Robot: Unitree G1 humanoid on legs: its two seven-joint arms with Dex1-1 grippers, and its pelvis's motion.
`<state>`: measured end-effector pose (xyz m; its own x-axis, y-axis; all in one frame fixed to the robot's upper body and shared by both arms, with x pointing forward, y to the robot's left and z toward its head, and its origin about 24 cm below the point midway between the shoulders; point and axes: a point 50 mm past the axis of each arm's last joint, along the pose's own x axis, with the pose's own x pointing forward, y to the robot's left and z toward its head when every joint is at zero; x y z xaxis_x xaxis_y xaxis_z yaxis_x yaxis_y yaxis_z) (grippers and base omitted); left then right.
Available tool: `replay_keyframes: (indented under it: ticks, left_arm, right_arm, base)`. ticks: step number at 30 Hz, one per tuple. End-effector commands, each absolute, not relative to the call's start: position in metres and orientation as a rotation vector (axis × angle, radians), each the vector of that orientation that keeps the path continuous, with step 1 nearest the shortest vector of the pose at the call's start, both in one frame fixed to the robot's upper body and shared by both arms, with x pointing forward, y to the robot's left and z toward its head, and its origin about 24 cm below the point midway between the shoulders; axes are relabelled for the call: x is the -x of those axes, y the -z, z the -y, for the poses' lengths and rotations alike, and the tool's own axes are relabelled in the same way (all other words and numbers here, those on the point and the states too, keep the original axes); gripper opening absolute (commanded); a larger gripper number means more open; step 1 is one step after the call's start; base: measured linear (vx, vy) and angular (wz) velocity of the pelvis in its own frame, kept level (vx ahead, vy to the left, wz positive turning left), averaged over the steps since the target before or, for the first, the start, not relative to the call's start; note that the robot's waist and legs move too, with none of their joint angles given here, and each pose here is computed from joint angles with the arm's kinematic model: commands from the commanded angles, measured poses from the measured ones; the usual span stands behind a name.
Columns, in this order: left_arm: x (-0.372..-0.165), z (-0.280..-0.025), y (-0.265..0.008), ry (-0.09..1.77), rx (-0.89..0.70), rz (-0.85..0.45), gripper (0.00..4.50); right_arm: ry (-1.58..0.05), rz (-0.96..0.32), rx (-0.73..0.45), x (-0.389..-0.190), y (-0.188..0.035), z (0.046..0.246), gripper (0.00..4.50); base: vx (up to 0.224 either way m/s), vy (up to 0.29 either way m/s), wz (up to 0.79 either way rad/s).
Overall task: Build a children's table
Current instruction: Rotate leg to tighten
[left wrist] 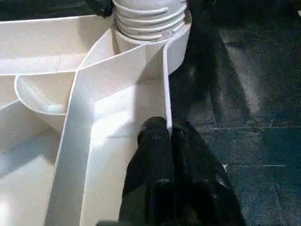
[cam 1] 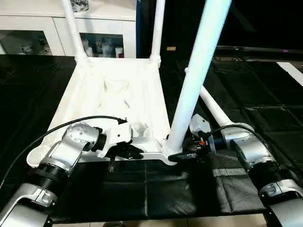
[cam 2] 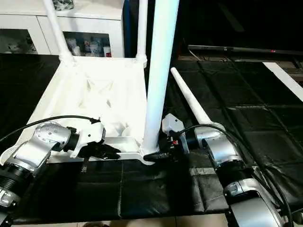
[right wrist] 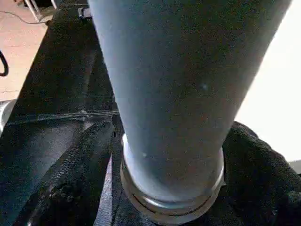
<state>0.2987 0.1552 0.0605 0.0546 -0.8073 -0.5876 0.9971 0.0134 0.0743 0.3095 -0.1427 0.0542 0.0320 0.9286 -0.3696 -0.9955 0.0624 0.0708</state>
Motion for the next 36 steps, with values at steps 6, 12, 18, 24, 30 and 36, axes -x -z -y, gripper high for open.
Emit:
replay_keyframes:
  ticks: [6, 12, 18, 24, 30, 36]
  left_arm:
    - [-0.299, -0.151, -0.058, 1.524, -0.587, -0.454, 0.00]
    - [-0.299, -0.150, -0.058, 1.483, -0.546, -0.441, 0.00]
    - [-0.303, -0.135, -0.063, 1.304, -0.440, -0.395, 0.00]
    - [-0.298, -0.110, -0.071, 1.168, -0.321, -0.367, 0.00]
    - [-0.288, -0.087, -0.076, 1.045, -0.246, -0.377, 0.00]
    - [-0.291, -0.089, -0.079, 0.989, -0.259, -0.389, 0.00]
  right_arm:
    - [-1.535, -0.359, 0.227, -0.310, -0.056, 0.144, 2.88]
    - [-1.552, -0.363, 0.147, -0.304, -0.051, 0.140, 2.69]
    - [-1.396, -0.381, 0.073, -0.300, -0.040, 0.117, 2.68]
    - [-1.090, -0.392, -0.072, -0.311, -0.036, 0.085, 2.67]
    - [-0.989, -0.399, -0.061, -0.311, -0.040, 0.054, 2.67]
    - [-0.966, -0.376, 0.023, -0.309, -0.038, 0.060, 2.67]
  base:
    - [0.000, 0.000, 0.00]
    - [0.000, 0.000, 0.00]
    - [0.000, 0.000, 0.00]
    - [-0.017, 0.000, -0.04]
    - [0.000, 0.000, 0.00]
    - [0.000, 0.000, 0.00]
